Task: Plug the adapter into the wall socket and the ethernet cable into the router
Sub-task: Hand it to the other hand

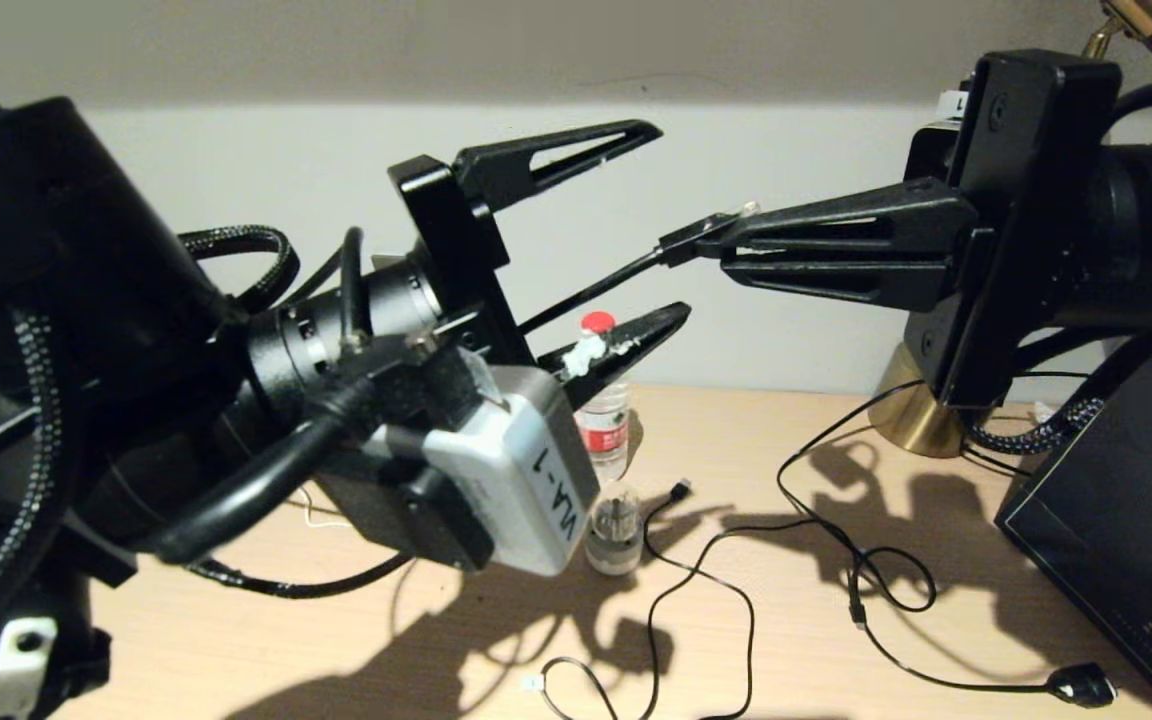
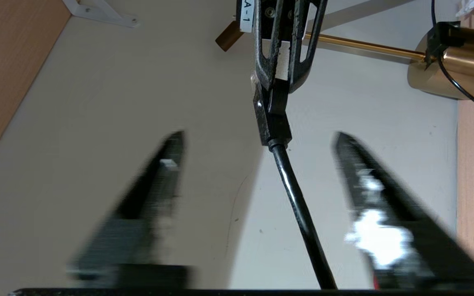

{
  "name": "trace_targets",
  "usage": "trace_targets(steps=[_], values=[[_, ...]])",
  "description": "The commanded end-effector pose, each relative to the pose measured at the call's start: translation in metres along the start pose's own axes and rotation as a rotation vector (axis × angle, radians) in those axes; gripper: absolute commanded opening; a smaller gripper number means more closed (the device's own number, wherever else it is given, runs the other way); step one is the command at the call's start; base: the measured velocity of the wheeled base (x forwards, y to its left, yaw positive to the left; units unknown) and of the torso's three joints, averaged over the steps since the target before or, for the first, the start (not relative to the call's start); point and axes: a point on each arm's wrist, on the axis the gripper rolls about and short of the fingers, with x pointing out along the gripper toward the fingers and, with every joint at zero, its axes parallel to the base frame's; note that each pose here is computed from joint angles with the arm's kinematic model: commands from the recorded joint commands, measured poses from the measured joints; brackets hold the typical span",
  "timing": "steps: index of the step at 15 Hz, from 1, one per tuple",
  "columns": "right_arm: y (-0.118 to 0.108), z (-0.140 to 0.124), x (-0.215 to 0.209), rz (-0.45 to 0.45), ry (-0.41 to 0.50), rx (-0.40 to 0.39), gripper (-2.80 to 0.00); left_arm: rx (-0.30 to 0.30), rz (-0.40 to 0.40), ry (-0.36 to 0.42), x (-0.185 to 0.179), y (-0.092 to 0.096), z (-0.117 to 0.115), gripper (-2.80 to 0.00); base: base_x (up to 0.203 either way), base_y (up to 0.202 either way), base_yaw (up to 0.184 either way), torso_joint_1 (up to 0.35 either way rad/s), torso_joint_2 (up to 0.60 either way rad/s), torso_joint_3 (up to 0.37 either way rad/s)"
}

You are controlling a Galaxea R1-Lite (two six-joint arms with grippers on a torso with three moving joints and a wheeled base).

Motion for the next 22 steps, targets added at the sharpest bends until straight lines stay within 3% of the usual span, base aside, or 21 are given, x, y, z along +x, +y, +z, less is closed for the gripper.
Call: trace_targets(steps=[1, 20, 21, 22], values=[[-0.002, 0.000, 0.000, -0.003, 0.012, 0.011, -2.80, 0.009, 0.004, -0.003, 0.000, 0.000, 0.000, -2.80, 0.000, 0.000, 0.000, 0.000, 0.00, 0.000], [-0.008, 0.002, 0.004, -0.018, 0.015, 0.019, -2.80, 0.003, -0.020, -0.005, -0.006, -0.005, 0.005, -2.80, 0.000, 0.000, 0.000, 0.000, 0.00, 0.000], [-0.008, 0.001, 0.003, -0.018, 0.015, 0.017, 0.00, 0.002, -0.025, 0.003, -0.008, -0.006, 0.005, -2.80, 0.000, 0.000, 0.000, 0.000, 0.00, 0.000], [-0.008, 0.001, 0.003, -0.018, 0.015, 0.019, 0.00, -0.002, -0.034, 0.017, -0.010, -0.009, 0.005, -2.80, 0.000, 0.000, 0.000, 0.000, 0.00, 0.000]])
